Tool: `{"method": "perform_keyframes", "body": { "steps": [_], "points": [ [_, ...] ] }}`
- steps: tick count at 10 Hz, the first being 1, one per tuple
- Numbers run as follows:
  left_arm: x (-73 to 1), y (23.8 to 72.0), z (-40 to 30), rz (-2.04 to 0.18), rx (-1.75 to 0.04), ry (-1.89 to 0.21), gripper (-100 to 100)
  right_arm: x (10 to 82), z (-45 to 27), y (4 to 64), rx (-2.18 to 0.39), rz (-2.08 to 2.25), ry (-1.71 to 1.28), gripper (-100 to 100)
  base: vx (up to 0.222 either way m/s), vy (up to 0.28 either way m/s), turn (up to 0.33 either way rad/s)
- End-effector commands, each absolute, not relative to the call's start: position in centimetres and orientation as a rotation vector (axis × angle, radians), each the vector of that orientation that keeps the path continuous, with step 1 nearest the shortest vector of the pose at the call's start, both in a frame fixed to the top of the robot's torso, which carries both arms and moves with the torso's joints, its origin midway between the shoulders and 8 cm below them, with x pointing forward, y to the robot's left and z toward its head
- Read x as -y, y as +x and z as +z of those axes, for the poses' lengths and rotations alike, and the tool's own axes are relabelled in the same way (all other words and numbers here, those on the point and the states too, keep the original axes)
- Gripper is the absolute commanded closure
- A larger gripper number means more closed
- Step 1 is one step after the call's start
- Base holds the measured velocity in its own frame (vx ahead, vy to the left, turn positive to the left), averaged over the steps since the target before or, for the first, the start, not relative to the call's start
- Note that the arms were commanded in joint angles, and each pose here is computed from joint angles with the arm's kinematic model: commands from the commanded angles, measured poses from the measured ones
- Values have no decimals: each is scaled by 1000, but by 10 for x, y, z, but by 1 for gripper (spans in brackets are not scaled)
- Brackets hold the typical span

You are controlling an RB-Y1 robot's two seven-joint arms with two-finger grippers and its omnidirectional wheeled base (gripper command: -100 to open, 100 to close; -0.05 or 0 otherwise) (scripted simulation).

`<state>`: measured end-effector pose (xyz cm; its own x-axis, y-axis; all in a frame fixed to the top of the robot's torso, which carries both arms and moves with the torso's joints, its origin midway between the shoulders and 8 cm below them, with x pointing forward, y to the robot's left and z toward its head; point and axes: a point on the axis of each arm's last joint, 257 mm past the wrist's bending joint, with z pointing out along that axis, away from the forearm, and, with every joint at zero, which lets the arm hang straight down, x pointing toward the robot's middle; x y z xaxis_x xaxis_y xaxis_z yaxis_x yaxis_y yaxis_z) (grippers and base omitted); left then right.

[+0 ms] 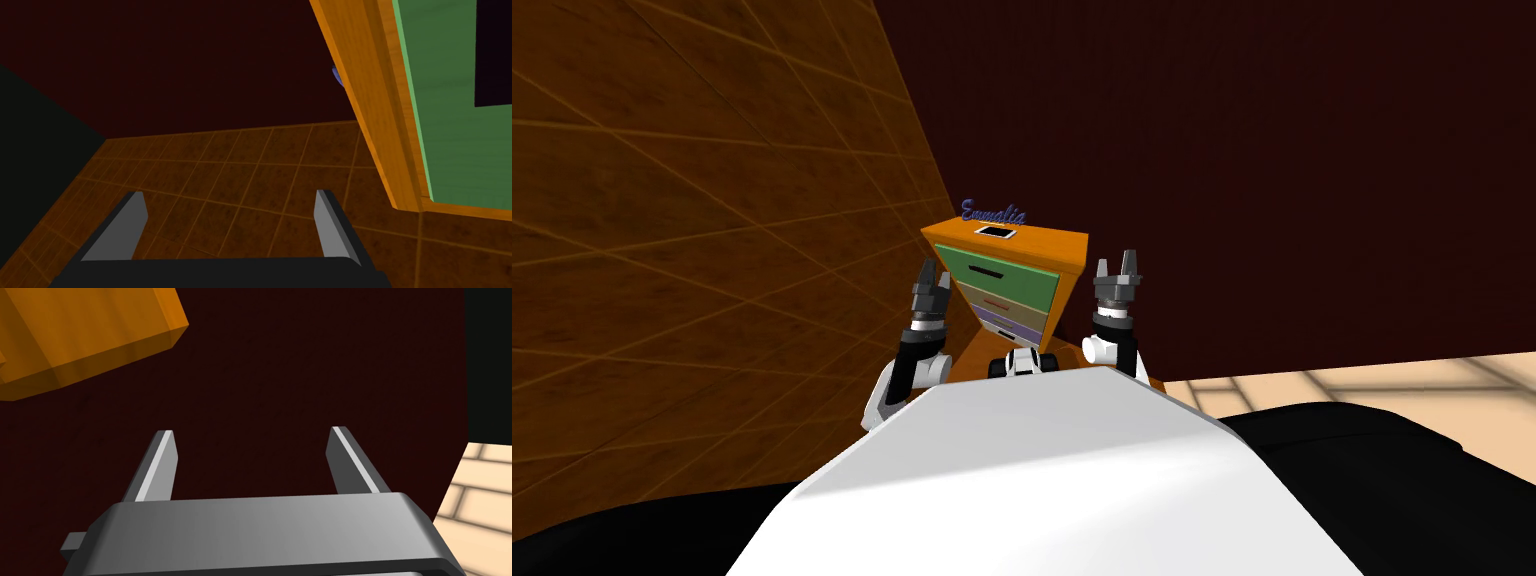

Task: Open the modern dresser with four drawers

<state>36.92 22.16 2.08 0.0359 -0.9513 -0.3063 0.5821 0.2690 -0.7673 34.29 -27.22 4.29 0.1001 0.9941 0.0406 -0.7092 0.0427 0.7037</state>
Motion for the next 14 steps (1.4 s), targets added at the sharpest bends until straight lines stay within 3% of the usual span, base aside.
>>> {"method": "perform_keyframes", "body": {
  "steps": [1,14],
  "points": [
    [-218,379,10,-1246,-983,-528,-100,272,43,343,-542,1405,662,0,20,25,-111],
    [-210,414,-55,-1106,-1323,-586,-100,272,43,343,-542,1405,662,0,15,27,-98]
  ]
}}
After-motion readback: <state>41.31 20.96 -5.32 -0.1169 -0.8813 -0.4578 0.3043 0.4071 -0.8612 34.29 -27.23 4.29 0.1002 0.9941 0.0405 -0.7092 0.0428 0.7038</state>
